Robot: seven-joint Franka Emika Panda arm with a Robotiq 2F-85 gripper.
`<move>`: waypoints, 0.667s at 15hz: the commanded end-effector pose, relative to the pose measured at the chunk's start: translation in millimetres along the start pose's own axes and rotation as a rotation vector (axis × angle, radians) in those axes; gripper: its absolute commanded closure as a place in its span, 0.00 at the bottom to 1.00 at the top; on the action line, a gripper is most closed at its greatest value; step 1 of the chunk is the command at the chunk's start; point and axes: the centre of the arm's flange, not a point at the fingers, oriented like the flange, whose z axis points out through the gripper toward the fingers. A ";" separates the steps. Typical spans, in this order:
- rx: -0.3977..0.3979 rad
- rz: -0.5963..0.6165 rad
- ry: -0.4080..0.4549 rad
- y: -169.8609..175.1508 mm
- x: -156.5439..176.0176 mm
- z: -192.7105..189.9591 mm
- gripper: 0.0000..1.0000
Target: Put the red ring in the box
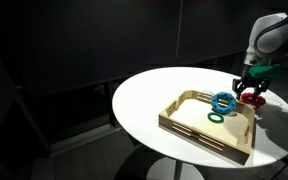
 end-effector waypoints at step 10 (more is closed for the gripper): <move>0.049 0.038 0.028 -3.4 0.5 -56.9 0.89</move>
